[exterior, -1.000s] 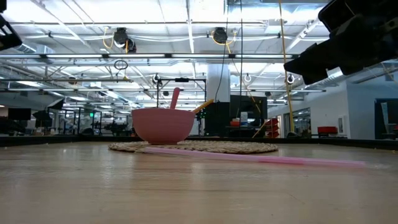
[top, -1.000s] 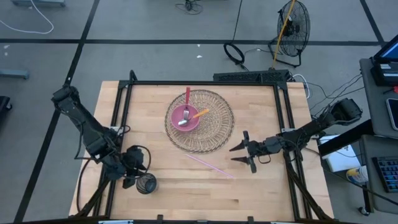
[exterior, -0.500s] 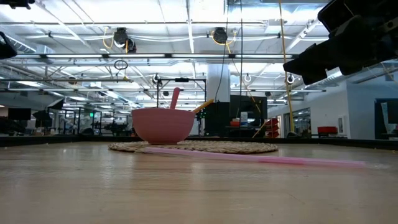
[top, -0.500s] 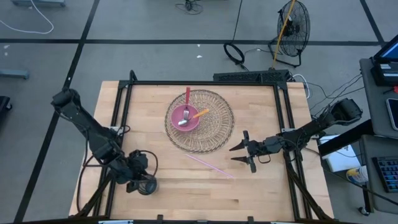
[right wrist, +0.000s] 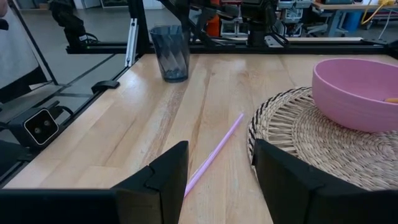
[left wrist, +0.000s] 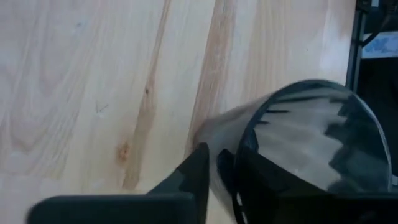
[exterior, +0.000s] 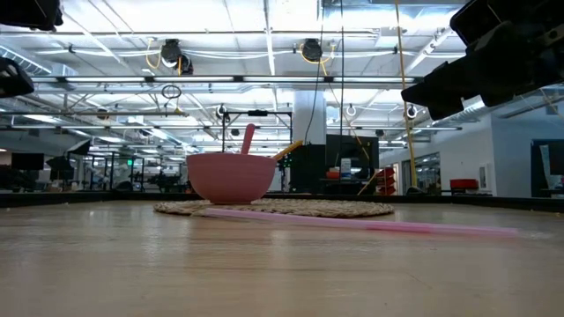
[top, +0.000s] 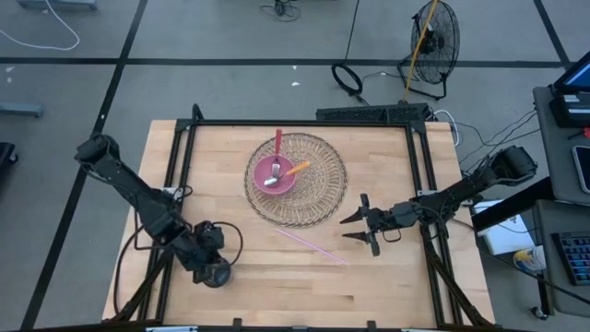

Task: Pick & Place Utensil
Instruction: Put the blue cup on the brown placemat to the right of the pink bowl on the brown placemat

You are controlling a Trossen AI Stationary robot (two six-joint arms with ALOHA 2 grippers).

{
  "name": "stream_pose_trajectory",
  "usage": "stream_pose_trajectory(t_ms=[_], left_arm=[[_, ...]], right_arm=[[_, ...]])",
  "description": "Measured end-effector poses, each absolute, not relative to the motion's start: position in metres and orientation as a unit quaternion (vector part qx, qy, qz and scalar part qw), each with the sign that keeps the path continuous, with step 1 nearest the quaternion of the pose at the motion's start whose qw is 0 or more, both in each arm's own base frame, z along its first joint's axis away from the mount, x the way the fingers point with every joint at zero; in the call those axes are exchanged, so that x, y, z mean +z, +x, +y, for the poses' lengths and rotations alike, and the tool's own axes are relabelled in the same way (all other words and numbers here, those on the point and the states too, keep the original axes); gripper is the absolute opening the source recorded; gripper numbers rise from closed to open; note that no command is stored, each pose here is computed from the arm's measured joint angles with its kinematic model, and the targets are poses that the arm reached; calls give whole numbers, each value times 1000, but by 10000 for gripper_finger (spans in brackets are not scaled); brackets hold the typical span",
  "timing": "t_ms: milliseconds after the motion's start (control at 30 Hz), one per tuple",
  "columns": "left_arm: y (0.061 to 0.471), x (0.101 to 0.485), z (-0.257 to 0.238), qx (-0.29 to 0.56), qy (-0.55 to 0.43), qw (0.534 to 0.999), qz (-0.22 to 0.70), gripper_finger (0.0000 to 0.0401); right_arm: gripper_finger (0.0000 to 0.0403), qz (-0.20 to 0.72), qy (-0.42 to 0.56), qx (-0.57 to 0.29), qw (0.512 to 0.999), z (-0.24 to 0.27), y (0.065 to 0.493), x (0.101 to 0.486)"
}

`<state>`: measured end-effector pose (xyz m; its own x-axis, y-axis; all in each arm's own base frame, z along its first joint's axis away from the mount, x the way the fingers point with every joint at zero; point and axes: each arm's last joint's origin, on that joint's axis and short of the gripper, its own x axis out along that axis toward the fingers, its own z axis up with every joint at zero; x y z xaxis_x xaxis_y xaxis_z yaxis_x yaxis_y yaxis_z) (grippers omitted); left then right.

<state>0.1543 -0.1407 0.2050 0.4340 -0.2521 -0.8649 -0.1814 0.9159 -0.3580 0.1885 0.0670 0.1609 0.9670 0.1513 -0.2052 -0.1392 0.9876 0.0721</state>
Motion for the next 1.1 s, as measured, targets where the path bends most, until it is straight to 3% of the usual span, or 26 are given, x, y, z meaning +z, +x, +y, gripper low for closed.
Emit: stream_pose_trajectory(t_ms=[200, 433, 633, 867, 1100], left_arm=[[158, 205, -137, -35, -195, 820, 536, 11], [160, 205, -133, -30, -192, 821, 536, 37], [164, 205, -130, -37, -179, 827, 532, 9], [169, 206, -125, -38, -171, 834, 524, 31], [179, 209, -119, -55, -152, 852, 498, 8]], right_arm=[[171, 106, 26, 73, 991, 67, 189, 161], [171, 106, 24, 74, 991, 67, 188, 161], [171, 106, 25, 74, 991, 67, 188, 161], [171, 106, 24, 74, 991, 67, 189, 161], [171, 106, 24, 74, 991, 67, 189, 161]])
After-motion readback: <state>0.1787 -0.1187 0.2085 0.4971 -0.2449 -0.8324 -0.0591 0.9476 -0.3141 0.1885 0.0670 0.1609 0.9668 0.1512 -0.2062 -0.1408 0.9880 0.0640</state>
